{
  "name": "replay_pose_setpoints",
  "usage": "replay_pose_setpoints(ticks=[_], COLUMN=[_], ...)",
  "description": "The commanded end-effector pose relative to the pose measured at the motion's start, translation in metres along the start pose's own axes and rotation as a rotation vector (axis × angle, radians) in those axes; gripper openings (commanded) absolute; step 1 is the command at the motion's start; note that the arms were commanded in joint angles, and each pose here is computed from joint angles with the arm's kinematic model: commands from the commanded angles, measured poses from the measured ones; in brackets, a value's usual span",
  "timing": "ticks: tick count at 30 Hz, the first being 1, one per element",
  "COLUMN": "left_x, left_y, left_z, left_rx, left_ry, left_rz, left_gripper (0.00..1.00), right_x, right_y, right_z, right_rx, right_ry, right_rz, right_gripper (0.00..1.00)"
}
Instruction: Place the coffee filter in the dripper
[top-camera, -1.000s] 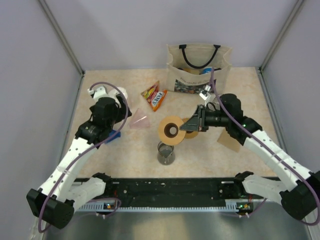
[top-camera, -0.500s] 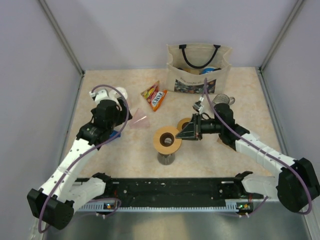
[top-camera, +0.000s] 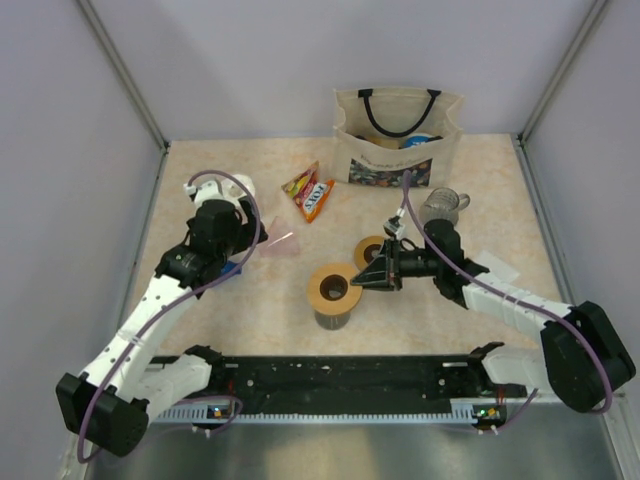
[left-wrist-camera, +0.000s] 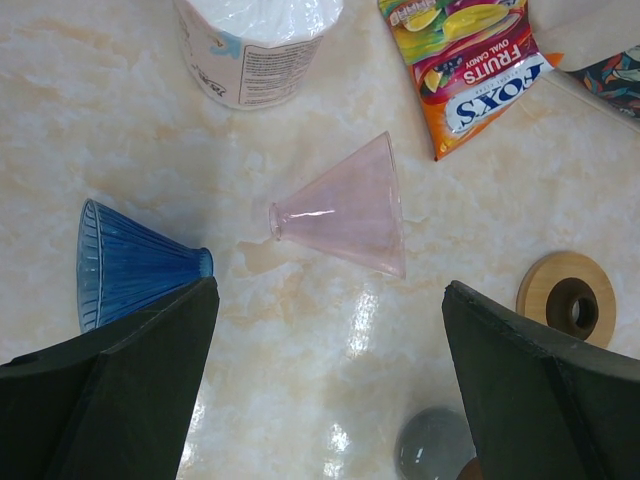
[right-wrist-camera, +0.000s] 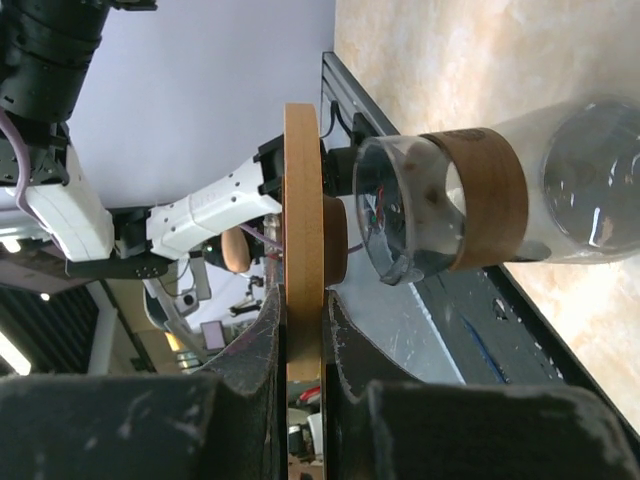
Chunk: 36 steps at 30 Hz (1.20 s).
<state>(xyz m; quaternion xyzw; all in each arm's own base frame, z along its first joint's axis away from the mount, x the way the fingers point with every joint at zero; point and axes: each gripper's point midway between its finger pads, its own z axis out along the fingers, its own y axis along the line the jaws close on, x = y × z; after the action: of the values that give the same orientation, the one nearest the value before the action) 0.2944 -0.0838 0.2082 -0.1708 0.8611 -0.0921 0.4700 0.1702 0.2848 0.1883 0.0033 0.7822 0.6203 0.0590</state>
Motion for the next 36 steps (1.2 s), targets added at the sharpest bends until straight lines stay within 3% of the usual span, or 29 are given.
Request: replay_pose_setpoints(ticks=[1, 22, 36], left_x=[0.003, 0.012, 0.013], left_y=[-0.006, -0.003, 0.002], left_z=[0.004, 0.009, 0.008], left_rx=[0.025, 0.009, -0.01], left_ry=[0.011, 0.041, 0.042], left_rz=[-0.011, 0.001, 0.007], left_gripper=[0.99, 0.99, 0.99], right_x=[-0.001, 0.005, 0.005], right_y=[0.007, -0.015, -0.032], right_z=[0.002, 0.008, 0.01], right_rx=[-0.081, -0.1, -0.048], right_ry=[0.001, 0.035, 0.023], right_rz=[0.014, 0.038, 0.02], right_gripper=[0.0, 0.01, 0.3])
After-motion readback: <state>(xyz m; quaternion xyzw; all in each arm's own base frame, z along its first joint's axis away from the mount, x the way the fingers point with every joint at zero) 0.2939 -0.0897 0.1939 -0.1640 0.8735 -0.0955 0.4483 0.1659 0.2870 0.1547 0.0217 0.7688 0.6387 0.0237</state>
